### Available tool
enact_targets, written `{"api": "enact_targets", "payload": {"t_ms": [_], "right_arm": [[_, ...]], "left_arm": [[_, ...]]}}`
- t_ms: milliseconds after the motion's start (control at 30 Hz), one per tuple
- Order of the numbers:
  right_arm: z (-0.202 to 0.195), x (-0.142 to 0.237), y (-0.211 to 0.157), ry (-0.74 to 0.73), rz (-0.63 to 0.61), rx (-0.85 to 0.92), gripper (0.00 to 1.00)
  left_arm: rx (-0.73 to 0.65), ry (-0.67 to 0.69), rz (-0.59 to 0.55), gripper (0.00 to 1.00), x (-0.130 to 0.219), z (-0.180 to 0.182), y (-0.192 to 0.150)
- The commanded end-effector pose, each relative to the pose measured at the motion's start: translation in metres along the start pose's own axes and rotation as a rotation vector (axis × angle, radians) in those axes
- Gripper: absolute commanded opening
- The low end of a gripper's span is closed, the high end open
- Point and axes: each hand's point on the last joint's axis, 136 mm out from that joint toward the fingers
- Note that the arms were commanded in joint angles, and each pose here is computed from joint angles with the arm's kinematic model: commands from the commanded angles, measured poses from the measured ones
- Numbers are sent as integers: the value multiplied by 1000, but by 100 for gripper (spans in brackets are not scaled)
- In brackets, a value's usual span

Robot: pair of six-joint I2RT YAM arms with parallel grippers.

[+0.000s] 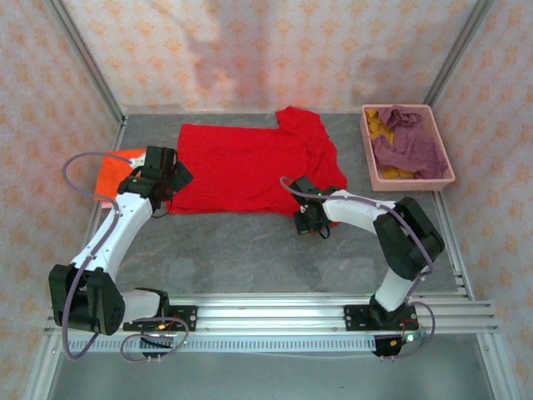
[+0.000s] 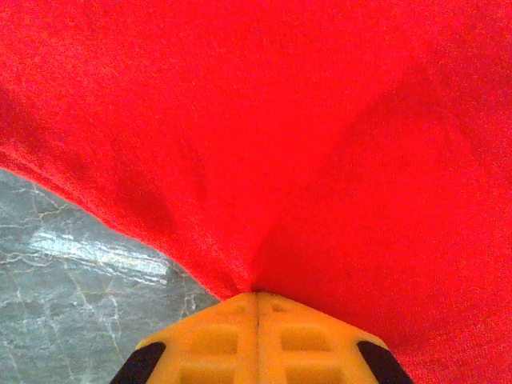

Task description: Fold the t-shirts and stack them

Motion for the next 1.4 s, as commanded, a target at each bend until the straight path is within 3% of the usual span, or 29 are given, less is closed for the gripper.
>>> {"api": "enact_targets", "payload": {"t_ms": [0, 200, 467, 500, 567, 700, 867, 1000, 1067, 1100, 1133, 1367], "right_arm": [[4, 29, 0, 43, -37, -38, 0], [18, 54, -18, 131, -43, -73, 0], [11, 65, -29, 87, -57, -128, 0], [2, 63, -29, 27, -61, -129, 11], [-8, 60, -27, -42, -44, -98, 43], [-6, 46, -16, -63, -20, -87, 51], [-4, 22, -11, -85, 38, -77, 47], [-4, 6, -17, -89, 74, -68, 37], [-6, 2, -21, -106, 90, -59, 19], [-7, 3, -22, -108, 91, -60, 4], [-7, 5, -23, -107, 91, -64, 0], [17, 45, -42, 23, 111, -53, 0]], "left_arm": [[-3, 32, -10, 100, -3, 9, 1], [10, 17, -1, 100, -5, 7, -1], [7, 1, 21, 100, -9, 2, -5], [5, 2, 20, 100, -9, 2, -4], [7, -4, 20, 100, -9, 0, -3], [14, -17, 26, 100, -7, -3, -3], [31, -22, 18, 100, -4, 1, -5], [26, -20, 15, 100, -2, 4, -6], [17, -9, 15, 100, -3, 5, -6], [15, -6, 15, 100, -3, 5, -5], [12, -2, 18, 100, -4, 5, -5], [10, 9, 33, 100, -6, 6, -8]]}}
Point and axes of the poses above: each hand's point on the last joint's axis, 136 mm out from that joint toward the fingers, its own x axis back along the fingers, its own z axis along the line the jaws close on, y = z × x, and after that the axes turned 5 degrees about x, right-handed
